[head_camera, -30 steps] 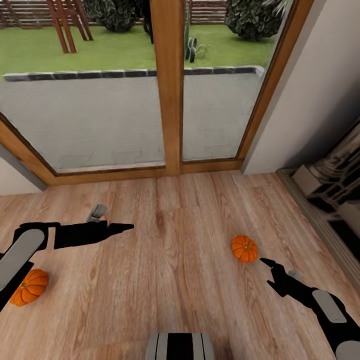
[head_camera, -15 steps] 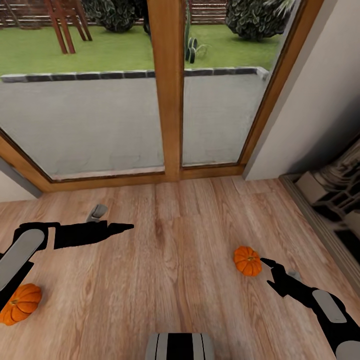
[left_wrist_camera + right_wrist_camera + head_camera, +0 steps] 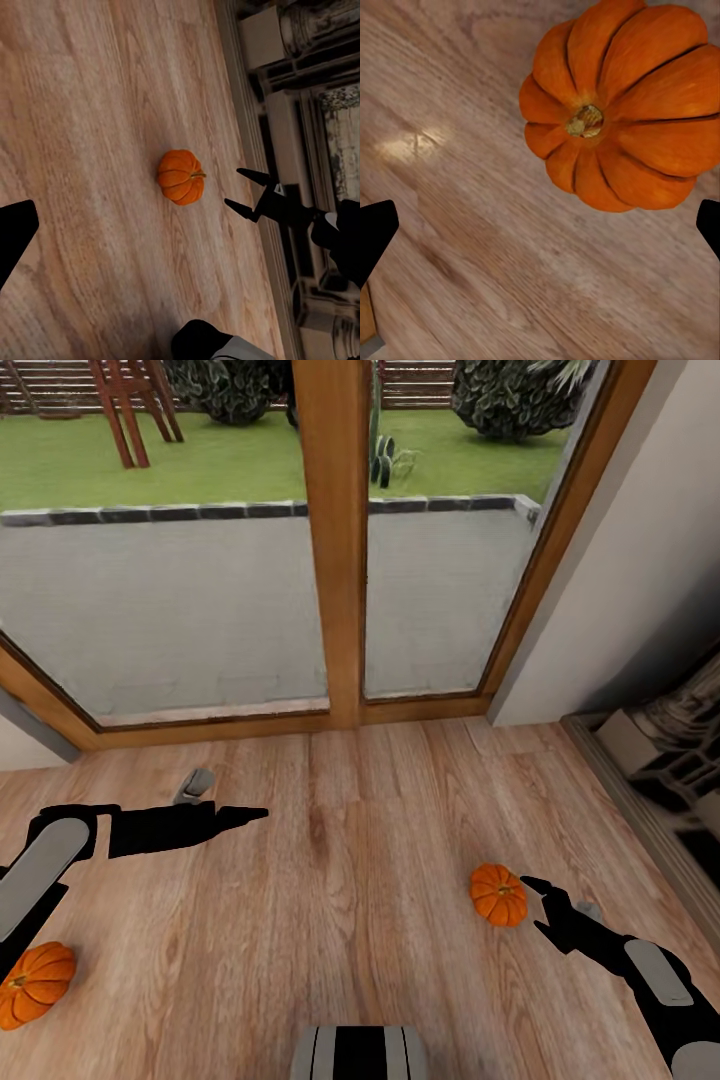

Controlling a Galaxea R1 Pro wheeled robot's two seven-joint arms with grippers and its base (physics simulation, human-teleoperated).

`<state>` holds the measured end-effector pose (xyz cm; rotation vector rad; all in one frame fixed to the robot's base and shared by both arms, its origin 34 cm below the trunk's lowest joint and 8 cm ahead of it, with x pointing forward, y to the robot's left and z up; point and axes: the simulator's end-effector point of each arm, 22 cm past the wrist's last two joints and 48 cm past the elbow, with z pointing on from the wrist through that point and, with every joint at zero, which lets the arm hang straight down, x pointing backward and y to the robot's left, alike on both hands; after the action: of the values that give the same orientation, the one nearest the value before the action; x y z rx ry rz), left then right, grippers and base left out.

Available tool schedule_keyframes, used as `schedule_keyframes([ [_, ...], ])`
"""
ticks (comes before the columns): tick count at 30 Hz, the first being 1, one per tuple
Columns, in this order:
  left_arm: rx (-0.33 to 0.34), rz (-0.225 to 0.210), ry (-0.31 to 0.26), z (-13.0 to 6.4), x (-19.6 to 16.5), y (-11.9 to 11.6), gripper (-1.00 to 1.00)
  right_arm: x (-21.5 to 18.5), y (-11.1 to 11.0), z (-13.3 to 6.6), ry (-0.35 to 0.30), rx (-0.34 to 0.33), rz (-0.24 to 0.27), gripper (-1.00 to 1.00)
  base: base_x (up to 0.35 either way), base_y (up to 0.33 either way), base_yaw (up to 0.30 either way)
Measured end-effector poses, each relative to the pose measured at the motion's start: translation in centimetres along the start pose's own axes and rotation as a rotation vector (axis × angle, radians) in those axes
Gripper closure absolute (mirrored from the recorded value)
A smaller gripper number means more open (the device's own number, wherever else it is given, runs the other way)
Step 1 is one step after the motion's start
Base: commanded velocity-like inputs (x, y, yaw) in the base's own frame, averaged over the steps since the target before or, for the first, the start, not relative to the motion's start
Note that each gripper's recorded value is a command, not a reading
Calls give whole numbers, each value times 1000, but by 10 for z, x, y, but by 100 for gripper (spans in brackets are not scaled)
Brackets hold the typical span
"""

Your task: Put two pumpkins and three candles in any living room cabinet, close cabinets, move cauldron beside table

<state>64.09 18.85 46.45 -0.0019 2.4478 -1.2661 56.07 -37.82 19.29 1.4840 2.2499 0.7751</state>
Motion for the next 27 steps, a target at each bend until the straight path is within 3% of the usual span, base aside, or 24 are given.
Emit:
schedule_keyframes([
  [23, -15, -64, 49, 23, 20, 37, -100, 10, -44, 17, 25, 76, 21, -100, 1, 0, 0],
  [27, -14, -64, 49, 23, 20, 36, -100, 10, -43, 17, 24, 74, 23, -100, 0, 0, 0],
])
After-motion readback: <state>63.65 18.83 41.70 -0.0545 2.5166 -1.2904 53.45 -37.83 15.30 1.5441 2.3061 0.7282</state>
